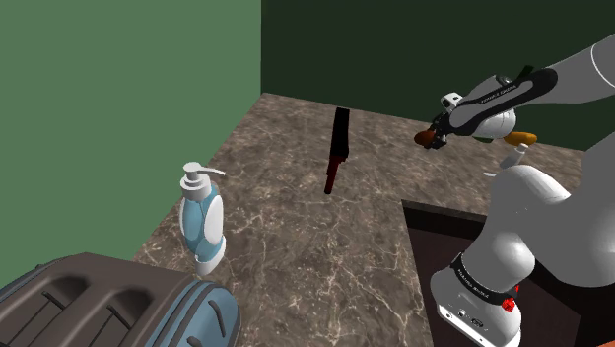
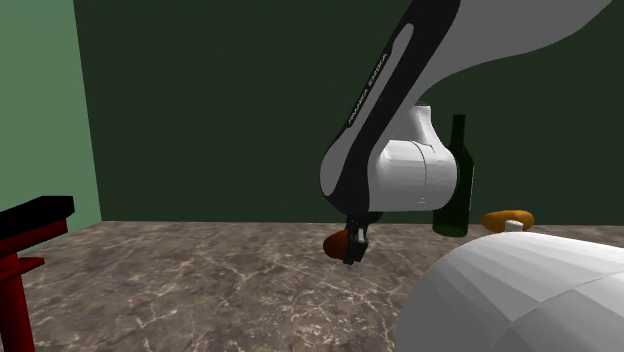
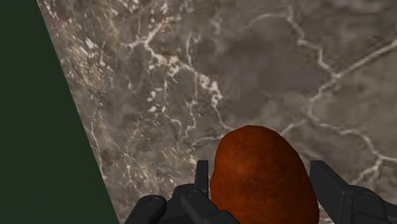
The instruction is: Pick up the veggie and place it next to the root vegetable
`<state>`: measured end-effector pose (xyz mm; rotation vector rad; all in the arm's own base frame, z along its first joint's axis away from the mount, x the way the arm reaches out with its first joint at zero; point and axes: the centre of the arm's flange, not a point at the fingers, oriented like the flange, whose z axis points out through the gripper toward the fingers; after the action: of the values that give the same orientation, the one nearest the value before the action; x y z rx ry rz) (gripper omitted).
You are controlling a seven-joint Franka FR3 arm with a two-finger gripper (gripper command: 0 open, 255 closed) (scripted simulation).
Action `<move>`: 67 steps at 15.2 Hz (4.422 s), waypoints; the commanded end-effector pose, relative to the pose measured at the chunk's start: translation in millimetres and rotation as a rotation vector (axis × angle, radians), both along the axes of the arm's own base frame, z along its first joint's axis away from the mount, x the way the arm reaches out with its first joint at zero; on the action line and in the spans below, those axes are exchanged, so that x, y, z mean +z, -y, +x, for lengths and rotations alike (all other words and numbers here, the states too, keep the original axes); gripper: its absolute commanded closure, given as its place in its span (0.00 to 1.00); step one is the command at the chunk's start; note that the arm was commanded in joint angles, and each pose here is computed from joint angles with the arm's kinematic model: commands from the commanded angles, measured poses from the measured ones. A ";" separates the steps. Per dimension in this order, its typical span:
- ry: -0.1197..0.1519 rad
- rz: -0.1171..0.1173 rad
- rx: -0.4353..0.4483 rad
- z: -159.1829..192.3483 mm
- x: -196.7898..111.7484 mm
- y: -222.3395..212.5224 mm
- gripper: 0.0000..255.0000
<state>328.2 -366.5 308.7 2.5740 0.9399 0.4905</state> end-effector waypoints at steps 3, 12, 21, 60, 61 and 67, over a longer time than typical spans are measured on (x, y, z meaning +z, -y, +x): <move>0.000 0.000 0.000 -0.1 -0.3 -0.2 1.00; 0.000 0.000 0.000 -0.1 47.2 -0.2 1.00; 0.000 0.000 0.000 -0.1 94.8 -0.2 1.00; 0.000 0.000 0.000 -249.5 137.3 324.1 1.00; 0.000 0.000 0.000 -256.8 137.3 333.6 1.00; 0.000 0.000 0.000 -256.8 105.6 333.6 1.00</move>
<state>71.1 -699.7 420.2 2.5748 0.9402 0.4904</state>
